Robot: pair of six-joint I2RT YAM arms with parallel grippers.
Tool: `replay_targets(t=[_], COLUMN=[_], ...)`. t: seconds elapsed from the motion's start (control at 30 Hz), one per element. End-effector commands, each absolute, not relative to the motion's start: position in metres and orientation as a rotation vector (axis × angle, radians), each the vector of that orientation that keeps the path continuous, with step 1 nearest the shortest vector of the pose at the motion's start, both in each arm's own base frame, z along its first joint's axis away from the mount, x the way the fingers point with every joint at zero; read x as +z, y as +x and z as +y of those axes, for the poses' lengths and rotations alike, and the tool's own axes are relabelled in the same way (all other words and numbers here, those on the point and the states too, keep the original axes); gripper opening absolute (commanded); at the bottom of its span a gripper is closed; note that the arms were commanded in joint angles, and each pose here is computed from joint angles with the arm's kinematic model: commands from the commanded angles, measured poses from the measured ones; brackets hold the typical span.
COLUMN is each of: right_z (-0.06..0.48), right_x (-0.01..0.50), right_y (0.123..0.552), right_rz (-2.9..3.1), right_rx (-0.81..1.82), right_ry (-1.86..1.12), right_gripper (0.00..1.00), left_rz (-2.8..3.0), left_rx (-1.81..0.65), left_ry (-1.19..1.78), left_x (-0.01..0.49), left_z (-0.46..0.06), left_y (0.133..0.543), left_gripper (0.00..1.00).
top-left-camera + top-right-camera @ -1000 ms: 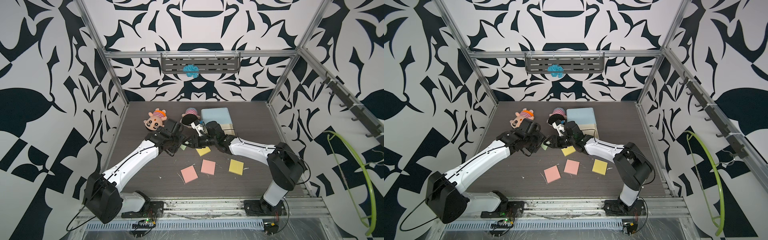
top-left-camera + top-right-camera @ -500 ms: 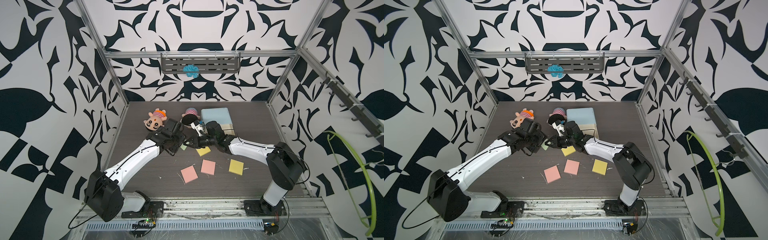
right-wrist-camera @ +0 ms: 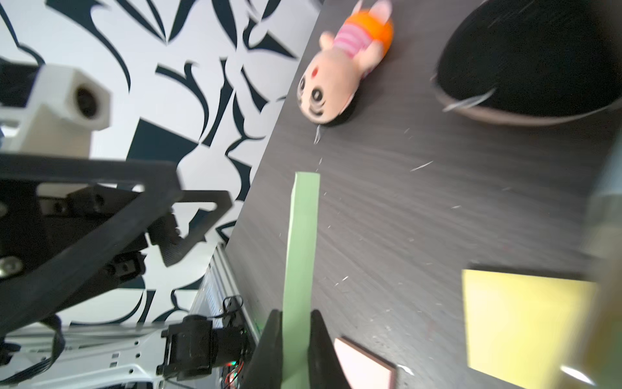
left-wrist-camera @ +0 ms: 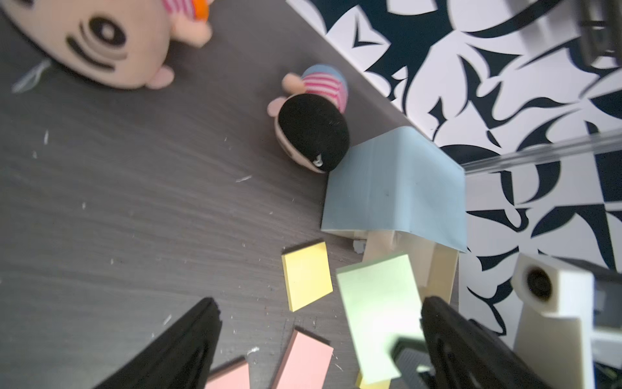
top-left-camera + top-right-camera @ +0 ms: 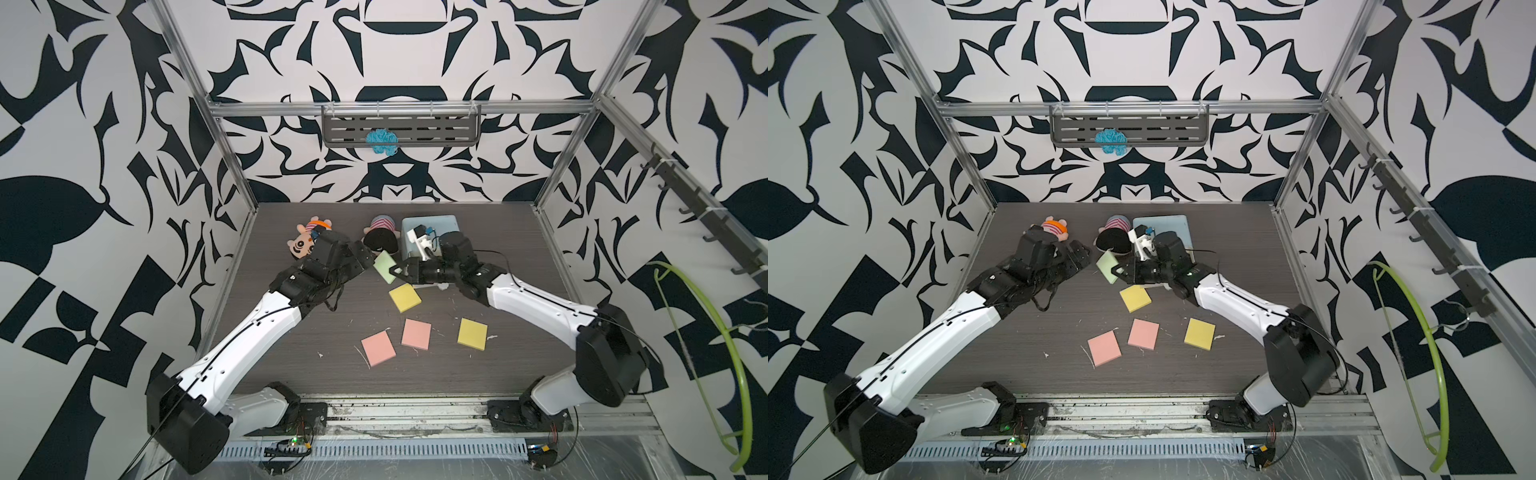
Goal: Please put the sticky notes in the drawer by color
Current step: Place the sticky notes in the drawer.
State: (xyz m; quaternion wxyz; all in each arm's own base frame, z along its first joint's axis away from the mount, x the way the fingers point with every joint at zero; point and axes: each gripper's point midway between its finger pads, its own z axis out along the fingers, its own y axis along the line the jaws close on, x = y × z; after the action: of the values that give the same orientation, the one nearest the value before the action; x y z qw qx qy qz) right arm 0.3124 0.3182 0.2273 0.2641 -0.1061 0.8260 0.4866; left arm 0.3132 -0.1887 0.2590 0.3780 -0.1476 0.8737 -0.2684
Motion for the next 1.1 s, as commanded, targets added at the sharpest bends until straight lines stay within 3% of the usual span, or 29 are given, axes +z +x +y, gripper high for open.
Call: replay_targets(t=[0.0, 0.2, 0.37, 0.87, 0.93, 1.07], right_z=[0.279, 0.221, 0.204, 0.201, 0.2, 0.192], right_x=[0.237, 0.227, 0.213, 0.19, 0.19, 0.197], right_y=[0.324, 0.336, 0.341, 0.371, 0.374, 0.374], right_rz=[2.221, 2.369, 2.42, 2.483, 2.482, 2.464], right_rx=[1.199, 0.979, 0.931, 0.821, 0.801, 0.738], right_ry=[-0.202, -0.038, 0.036, 0.054, 0.046, 0.033], right_gripper=[0.0, 0.0, 0.0, 0.0, 0.09, 0.44], left_rz=[2.111, 2.032, 1.978, 1.975, 1.981, 1.988], left_rx=[-0.598, -0.722, -0.83, -0.887, -0.884, -0.875], left_ry=[0.045, 0.617, 0.93, 1.09, 1.086, 1.073], left_x=[0.279, 0.262, 0.24, 0.212, 0.211, 0.21], left_z=[-0.202, -0.256, -0.291, -0.318, -0.317, -0.318], left_y=[0.32, 0.298, 0.28, 0.28, 0.28, 0.283], left_gripper=[0.99, 0.99, 0.99, 0.99, 0.99, 0.99])
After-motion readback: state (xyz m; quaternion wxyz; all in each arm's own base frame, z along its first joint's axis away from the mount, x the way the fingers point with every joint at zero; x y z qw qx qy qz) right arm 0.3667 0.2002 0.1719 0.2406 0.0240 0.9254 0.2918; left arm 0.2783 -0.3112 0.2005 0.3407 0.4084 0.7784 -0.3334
